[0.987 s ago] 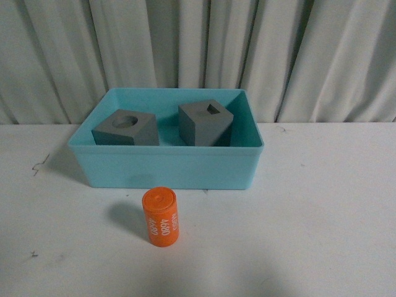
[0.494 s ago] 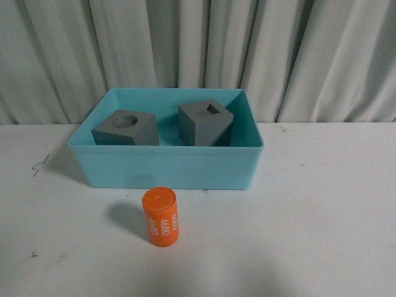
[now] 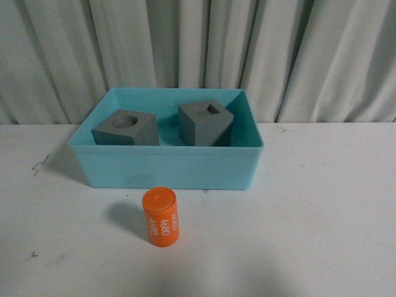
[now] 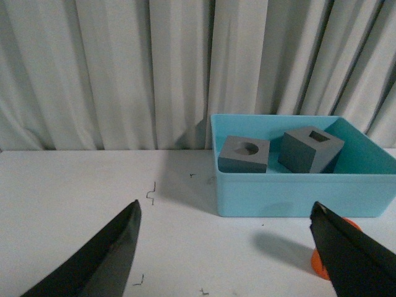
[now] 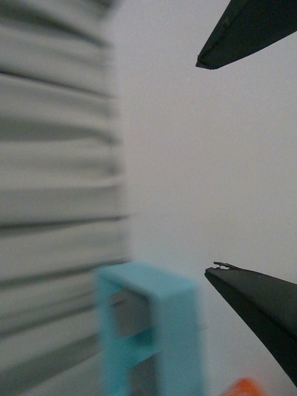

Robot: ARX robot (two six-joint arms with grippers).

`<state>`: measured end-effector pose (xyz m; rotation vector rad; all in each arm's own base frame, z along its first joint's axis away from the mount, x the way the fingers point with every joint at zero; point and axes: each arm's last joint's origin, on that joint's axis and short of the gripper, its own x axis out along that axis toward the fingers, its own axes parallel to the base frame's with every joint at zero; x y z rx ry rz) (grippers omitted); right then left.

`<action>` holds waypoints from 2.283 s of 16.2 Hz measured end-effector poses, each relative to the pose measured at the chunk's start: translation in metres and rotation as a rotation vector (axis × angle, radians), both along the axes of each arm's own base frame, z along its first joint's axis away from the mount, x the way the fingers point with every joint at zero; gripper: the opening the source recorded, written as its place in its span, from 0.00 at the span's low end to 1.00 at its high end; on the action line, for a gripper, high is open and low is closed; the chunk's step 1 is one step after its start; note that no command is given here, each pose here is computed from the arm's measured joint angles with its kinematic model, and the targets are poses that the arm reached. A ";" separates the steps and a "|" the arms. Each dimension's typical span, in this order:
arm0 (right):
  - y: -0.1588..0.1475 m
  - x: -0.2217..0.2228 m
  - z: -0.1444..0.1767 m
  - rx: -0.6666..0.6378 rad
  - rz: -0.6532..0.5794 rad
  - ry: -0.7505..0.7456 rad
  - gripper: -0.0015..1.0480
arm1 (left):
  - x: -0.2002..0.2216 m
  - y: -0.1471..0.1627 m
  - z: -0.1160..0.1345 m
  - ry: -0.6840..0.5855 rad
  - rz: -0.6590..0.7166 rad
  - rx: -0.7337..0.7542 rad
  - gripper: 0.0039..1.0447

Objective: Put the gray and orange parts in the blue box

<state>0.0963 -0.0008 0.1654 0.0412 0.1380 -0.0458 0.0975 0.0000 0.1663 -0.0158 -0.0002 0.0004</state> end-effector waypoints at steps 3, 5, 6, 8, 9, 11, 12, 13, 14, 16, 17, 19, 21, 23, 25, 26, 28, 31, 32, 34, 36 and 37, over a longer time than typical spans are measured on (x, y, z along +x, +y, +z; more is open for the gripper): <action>-0.020 0.038 0.029 0.107 -0.160 0.205 0.94 | 0.000 0.000 0.000 -0.001 0.001 0.002 0.93; -0.016 0.097 0.074 0.025 0.024 0.092 0.94 | 0.000 0.000 0.000 0.000 0.000 0.002 0.94; -0.002 0.123 0.080 -0.033 0.159 0.121 0.94 | 0.000 0.000 0.000 0.000 0.000 0.002 0.94; 0.043 0.163 0.060 -0.161 0.464 0.263 0.94 | 0.000 0.000 0.000 0.000 0.000 0.002 0.94; 0.072 0.178 0.052 -0.224 0.589 0.304 0.94 | 0.000 0.000 0.000 0.000 0.000 0.002 0.94; 0.125 0.197 0.046 -0.316 0.827 0.328 0.94 | 0.000 0.000 0.000 0.000 0.000 0.002 0.94; 0.149 0.201 0.039 -0.353 0.916 0.359 0.94 | 0.000 0.000 0.000 0.000 0.000 0.002 0.94; 0.191 0.209 0.023 -0.423 1.024 0.395 0.94 | 0.000 0.000 0.000 0.000 0.000 0.002 0.94; 0.222 0.227 0.010 -0.472 1.017 0.391 0.94 | 0.000 0.000 0.000 0.000 0.000 0.002 0.94; 0.232 0.231 -0.007 -0.465 1.021 0.446 0.94 | 0.000 0.000 0.000 0.000 0.000 0.002 0.94; 0.239 0.229 -0.014 -0.471 1.038 0.464 0.94 | 0.000 0.000 0.000 0.000 0.000 0.002 0.94; 0.247 0.231 -0.024 -0.469 1.037 0.473 0.94 | 0.000 0.000 0.000 0.000 0.000 0.002 0.94; 0.249 0.233 -0.031 -0.466 1.024 0.487 0.94 | 0.000 0.000 0.000 0.000 0.000 0.002 0.94; 0.249 0.233 -0.033 -0.466 1.023 0.493 0.94 | 0.000 0.000 0.000 0.000 0.000 0.002 0.94; 0.249 0.234 -0.039 -0.459 1.018 0.512 0.94 | 0.000 0.000 0.000 0.000 0.000 0.002 0.94; 0.250 0.235 -0.043 -0.452 1.015 0.519 0.94 | 0.000 0.000 0.000 0.000 0.000 0.002 0.94; 0.252 0.235 -0.050 -0.445 1.006 0.528 0.94 | 0.000 0.000 0.000 0.000 0.000 0.002 0.94; 0.254 0.239 -0.061 -0.426 0.984 0.550 0.94 | 0.000 0.000 0.000 0.000 0.000 0.002 0.94; 0.255 0.241 -0.063 -0.420 0.976 0.553 0.94 | 0.000 0.000 0.000 0.000 0.000 0.002 0.94; 0.257 0.243 -0.067 -0.408 0.966 0.560 0.94 | 0.000 0.000 0.000 0.000 0.000 0.002 0.94; 0.258 0.245 -0.073 -0.400 0.951 0.575 0.94 | 0.000 0.000 0.000 0.000 0.000 0.002 0.94; 0.259 0.246 -0.076 -0.399 0.946 0.582 0.94 | 0.000 0.000 0.000 0.000 0.000 0.002 0.94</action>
